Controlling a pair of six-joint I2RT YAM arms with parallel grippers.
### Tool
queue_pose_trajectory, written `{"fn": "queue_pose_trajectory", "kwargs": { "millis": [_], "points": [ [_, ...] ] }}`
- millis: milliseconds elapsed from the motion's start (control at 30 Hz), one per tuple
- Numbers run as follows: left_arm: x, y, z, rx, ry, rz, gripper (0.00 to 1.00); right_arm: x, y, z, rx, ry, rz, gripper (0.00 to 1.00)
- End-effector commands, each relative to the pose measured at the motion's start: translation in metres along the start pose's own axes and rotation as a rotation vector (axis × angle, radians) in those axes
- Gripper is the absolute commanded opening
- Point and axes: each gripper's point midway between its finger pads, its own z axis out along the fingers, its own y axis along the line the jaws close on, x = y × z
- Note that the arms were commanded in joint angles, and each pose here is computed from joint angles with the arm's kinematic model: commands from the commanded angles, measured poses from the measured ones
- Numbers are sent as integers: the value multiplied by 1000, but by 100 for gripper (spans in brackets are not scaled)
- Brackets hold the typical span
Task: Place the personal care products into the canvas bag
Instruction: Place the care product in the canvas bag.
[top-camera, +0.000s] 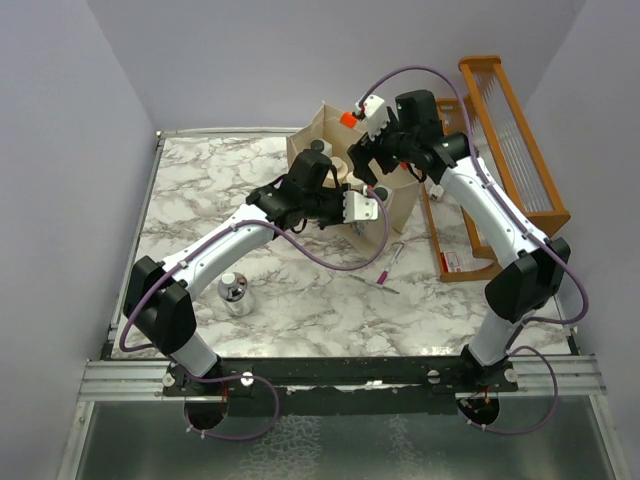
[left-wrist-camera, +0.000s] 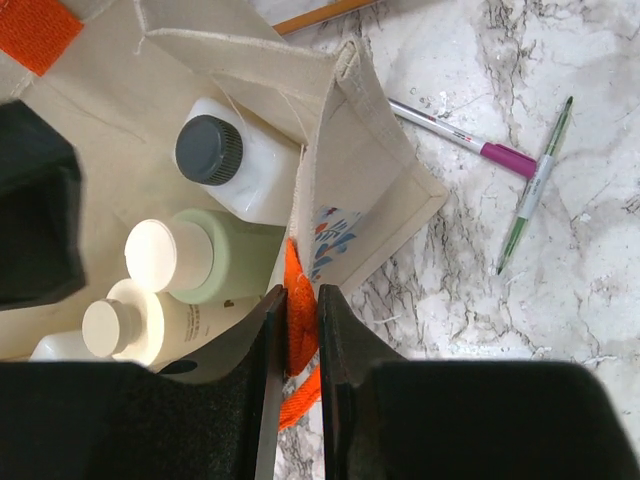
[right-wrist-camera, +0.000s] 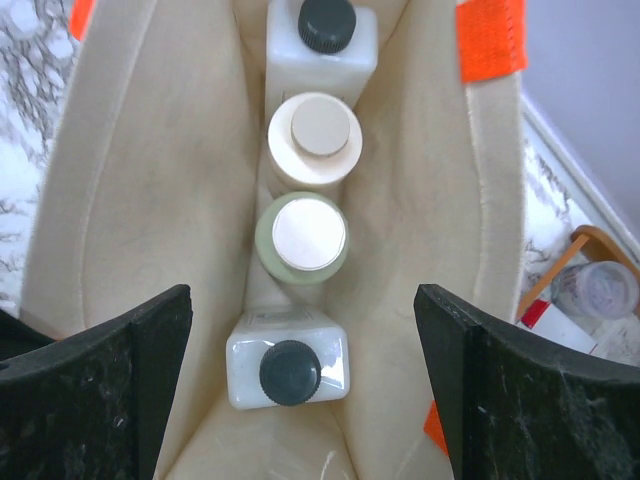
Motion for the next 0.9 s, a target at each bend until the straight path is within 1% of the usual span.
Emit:
{"fn": "queue_pose_trajectory", "kwargs": {
  "millis": [0,33,100,133,200,333,433,600,667,733,867],
  "points": [
    [-28,9,-10,-35,-58,14,28,-53,-4,-38,46,-169,-19,93],
    [-29,9,-13,-34,-58,19,36,-58,-5,-43,53,-184,-22,93],
    [-33,8,-18,-33,-61,26,56,-61,-5,-50,59,-202,-17,93],
    [-35,7,-22,-30,-60,24,63,-61,-3,-52,57,-209,-15,93],
    [-39,4,-29,-22,-63,12,73,-60,0,-57,53,-223,-13,93],
    [-41,-12,-43,25,-56,-9,84,-59,4,-63,46,-228,-16,93],
    [-33,-25,-59,40,-7,-12,86,-62,6,-70,45,-243,-24,93],
    [-2,-42,-87,13,134,-16,86,-62,10,-76,35,-251,-33,93],
    [6,-48,-100,5,167,-25,87,-62,10,-77,36,-251,-34,93],
    [22,-59,-114,22,204,-58,87,-62,10,-78,39,-249,-37,93],
    [44,-65,-145,3,250,-136,87,-60,8,-77,46,-241,-43,93]
  ]
}}
